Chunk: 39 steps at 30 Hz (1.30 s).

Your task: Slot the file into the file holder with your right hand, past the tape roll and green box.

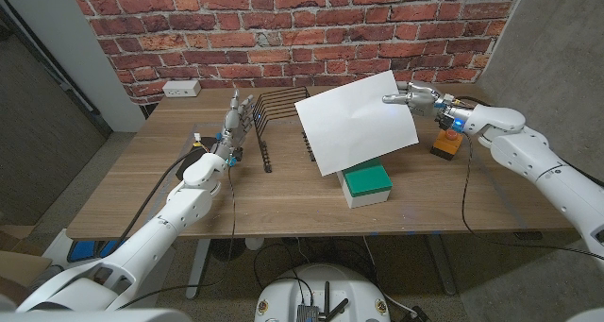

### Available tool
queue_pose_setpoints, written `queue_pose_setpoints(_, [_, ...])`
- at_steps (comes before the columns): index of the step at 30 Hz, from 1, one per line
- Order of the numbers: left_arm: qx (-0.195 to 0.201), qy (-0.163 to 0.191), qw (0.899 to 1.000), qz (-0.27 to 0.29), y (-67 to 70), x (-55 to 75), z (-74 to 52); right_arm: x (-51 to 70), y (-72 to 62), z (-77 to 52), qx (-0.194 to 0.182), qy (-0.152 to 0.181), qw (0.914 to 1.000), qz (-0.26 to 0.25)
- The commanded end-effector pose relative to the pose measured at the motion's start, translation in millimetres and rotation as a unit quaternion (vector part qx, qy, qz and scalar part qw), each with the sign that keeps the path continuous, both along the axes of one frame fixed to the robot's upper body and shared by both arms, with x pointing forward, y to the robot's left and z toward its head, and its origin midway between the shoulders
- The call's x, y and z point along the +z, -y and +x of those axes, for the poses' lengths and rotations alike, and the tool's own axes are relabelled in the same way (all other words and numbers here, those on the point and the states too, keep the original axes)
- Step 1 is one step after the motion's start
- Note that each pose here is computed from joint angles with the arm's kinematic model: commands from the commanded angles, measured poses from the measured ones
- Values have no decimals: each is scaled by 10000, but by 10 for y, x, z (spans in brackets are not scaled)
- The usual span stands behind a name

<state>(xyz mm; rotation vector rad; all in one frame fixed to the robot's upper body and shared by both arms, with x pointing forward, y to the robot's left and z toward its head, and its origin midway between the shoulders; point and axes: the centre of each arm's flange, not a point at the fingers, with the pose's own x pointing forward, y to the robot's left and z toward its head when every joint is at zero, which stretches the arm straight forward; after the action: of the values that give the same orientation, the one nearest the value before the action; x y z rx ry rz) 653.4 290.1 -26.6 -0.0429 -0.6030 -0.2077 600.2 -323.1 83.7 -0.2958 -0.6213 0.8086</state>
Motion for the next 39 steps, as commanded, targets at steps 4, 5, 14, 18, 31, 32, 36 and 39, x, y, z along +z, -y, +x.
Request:
queue_pose_setpoints(4, [-3,2,10000,1,3,1,1,54,-142,41,92,615,9976,291])
queue_pose_setpoints(5, [-3,2,10000,1,3,1,1,58,-149,42,96,662,9972,329])
queue_pose_setpoints(14, [-3,3,10000,1,3,0,2,145,-241,72,174,906,9949,414])
queue_pose_setpoints(18, [-3,3,10000,1,3,1,1,197,-285,76,240,1021,9936,410])
queue_pose_setpoints(31, [-3,3,10000,1,3,4,0,389,-470,49,526,1464,9872,352])
queue_pose_setpoints(32, [-3,3,10000,0,3,4,0,402,-486,45,542,1498,9866,356])
queue_pose_setpoints(36, [-3,4,10000,1,3,4,0,444,-545,40,572,1634,9841,408])
queue_pose_setpoints(39, [-4,3,10000,0,3,4,0,473,-599,43,634,1695,9827,386])
